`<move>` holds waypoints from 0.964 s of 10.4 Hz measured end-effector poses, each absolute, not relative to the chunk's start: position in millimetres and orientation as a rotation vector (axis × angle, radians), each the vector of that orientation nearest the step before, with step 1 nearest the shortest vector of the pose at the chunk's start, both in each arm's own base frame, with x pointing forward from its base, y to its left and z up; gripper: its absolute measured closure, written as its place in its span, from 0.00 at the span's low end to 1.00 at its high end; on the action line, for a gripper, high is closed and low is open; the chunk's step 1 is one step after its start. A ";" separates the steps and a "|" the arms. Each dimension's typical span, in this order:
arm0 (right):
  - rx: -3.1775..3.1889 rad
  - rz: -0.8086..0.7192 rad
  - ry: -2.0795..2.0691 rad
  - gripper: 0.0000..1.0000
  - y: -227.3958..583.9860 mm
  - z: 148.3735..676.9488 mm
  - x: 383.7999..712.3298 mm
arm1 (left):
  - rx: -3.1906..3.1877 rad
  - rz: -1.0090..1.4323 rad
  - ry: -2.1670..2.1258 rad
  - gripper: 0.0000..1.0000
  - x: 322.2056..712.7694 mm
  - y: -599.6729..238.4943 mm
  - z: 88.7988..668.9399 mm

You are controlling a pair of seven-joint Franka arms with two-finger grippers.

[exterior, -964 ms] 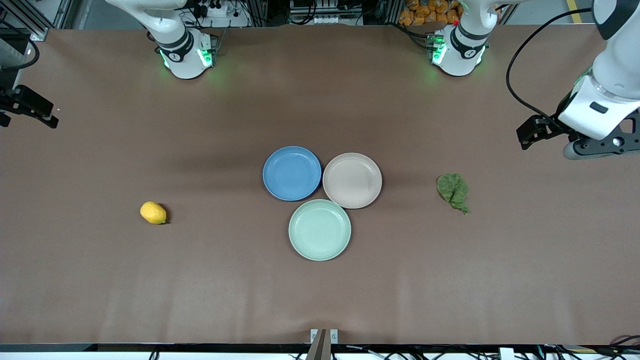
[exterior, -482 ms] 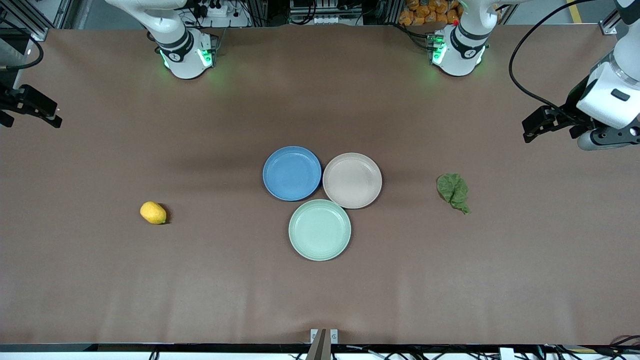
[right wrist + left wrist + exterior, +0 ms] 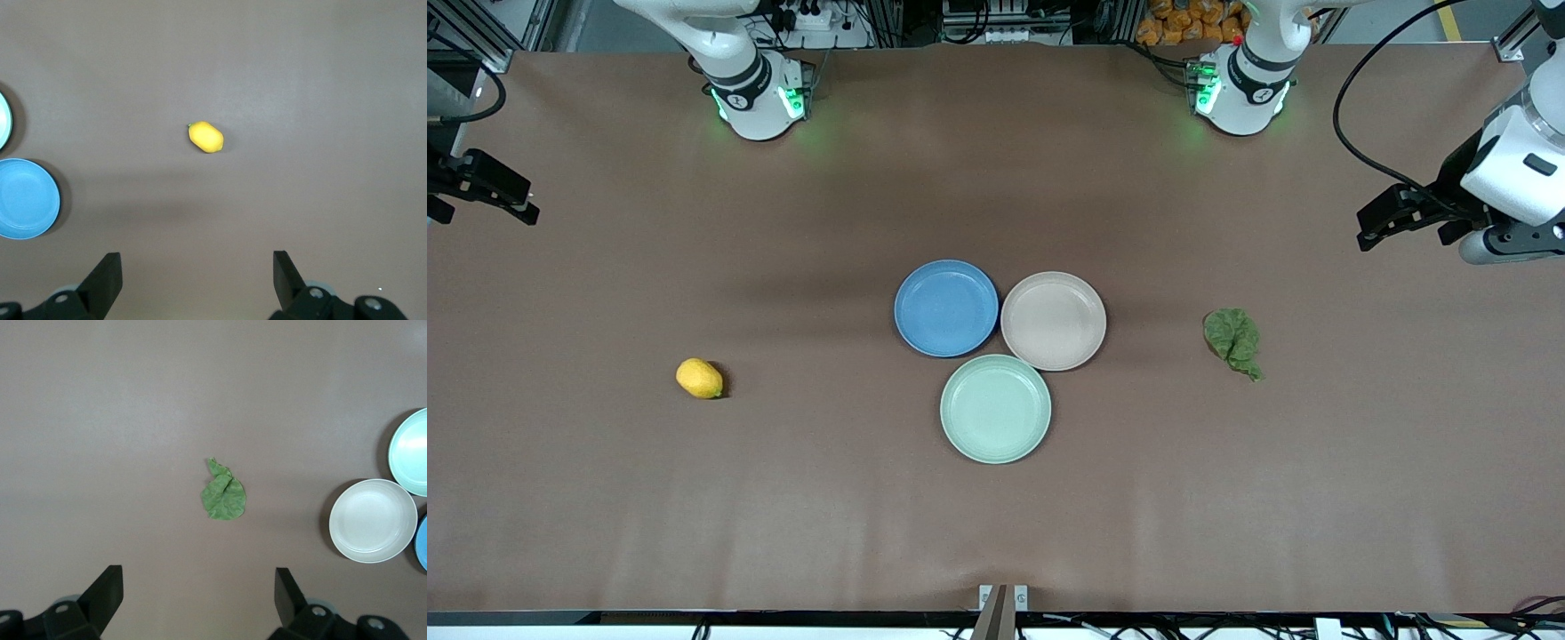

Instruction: Pick lemon and lettuce from blue and beige plates

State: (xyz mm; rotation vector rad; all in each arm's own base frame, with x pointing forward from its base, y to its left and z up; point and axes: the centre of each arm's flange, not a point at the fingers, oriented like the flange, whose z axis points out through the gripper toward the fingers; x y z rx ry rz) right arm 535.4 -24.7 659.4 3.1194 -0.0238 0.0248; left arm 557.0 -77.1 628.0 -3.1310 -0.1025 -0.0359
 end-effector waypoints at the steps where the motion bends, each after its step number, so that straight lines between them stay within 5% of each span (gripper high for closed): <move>1: 3.120 0.021 -0.023 0.00 -24.7 658.9 535.2 | -3.131 -0.039 -0.102 0.00 557.3 -76.7 628.2; 10: 3.119 0.027 -0.020 0.00 -24.3 660.9 534.1 | -3.133 -0.064 -0.105 0.00 554.8 -73.1 633.8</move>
